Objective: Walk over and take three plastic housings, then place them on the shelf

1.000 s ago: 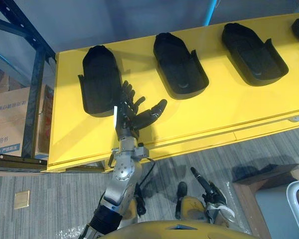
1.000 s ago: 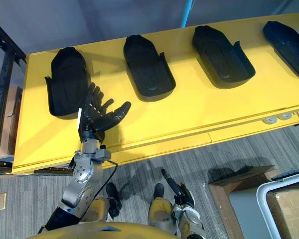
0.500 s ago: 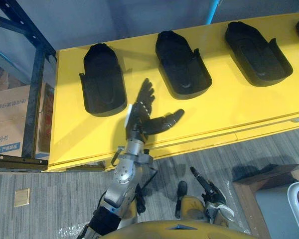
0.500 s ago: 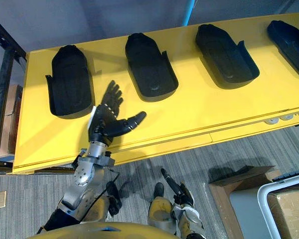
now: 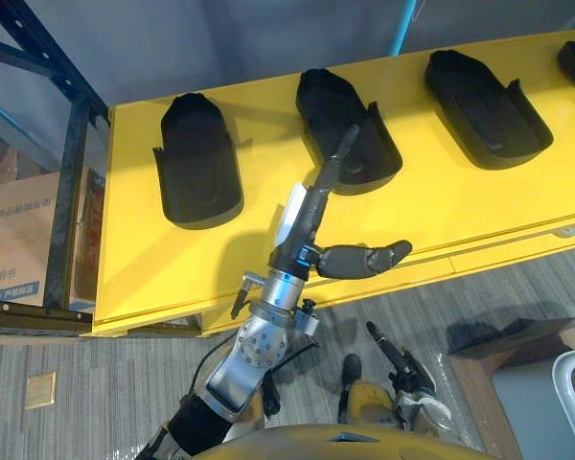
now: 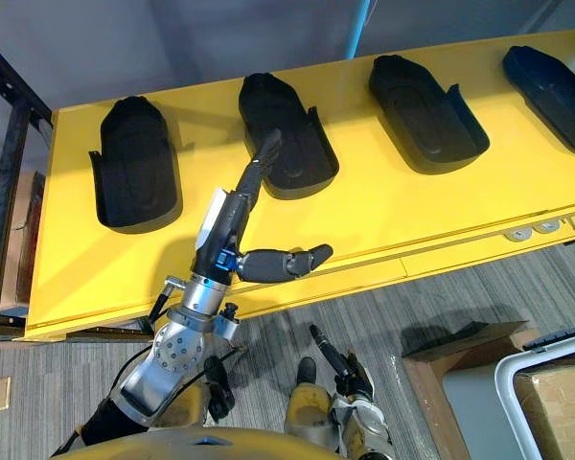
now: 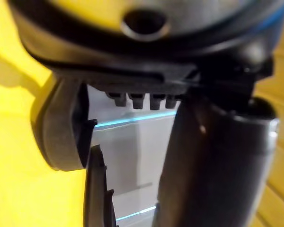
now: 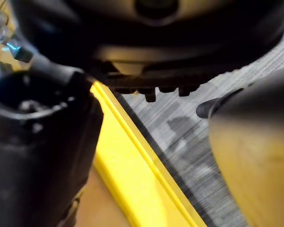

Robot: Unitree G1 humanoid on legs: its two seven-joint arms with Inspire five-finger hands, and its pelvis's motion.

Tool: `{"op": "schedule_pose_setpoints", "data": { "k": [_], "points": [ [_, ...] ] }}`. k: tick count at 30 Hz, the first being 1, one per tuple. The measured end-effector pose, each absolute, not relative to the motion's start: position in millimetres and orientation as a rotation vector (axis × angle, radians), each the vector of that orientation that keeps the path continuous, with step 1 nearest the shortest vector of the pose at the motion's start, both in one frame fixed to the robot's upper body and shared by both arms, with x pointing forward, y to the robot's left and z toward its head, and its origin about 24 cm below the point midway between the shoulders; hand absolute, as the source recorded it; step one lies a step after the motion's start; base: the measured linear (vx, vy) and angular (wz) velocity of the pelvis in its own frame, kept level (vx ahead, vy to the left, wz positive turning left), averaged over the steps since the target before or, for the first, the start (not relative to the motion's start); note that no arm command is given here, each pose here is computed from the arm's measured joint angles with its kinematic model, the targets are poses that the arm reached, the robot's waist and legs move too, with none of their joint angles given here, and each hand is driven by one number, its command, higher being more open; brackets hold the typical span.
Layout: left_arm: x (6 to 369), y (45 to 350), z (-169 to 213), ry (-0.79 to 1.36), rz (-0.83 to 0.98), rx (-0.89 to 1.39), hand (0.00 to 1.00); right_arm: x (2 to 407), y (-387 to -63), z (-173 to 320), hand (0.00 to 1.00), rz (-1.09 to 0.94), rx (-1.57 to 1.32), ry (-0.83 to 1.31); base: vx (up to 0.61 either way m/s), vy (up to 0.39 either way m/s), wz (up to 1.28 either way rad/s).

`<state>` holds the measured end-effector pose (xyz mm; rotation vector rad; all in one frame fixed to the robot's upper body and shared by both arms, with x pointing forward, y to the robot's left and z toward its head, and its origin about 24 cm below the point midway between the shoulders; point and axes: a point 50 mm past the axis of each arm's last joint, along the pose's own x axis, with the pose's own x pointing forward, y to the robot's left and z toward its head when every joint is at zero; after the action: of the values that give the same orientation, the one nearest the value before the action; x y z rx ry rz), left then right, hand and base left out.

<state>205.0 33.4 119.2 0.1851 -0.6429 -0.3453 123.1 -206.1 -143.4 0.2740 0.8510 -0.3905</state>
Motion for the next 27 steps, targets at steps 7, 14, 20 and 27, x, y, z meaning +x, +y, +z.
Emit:
{"op": "schedule_pose_setpoints", "data": {
  "k": [7,14,20,27],
  "points": [
    [204,7,127,-0.744,-0.457,0.417,1.00,116,-206,-145,1.00,-0.393,0.279,0.866,-0.01,0.016,-0.04],
    [215,-5,120,-0.700,-0.546,0.625,1.00,116,-203,-146,1.00,-0.379,0.298,0.861,-0.02,0.026,-0.12],
    [227,-5,110,-0.639,-0.560,0.734,1.00,115,-205,-146,1.00,-0.385,0.306,0.861,0.00,0.012,-0.06],
    [239,-1,105,-0.577,-0.526,0.808,1.00,114,-208,-146,1.00,-0.385,0.305,0.858,0.00,0.008,-0.03]
  ]
}}
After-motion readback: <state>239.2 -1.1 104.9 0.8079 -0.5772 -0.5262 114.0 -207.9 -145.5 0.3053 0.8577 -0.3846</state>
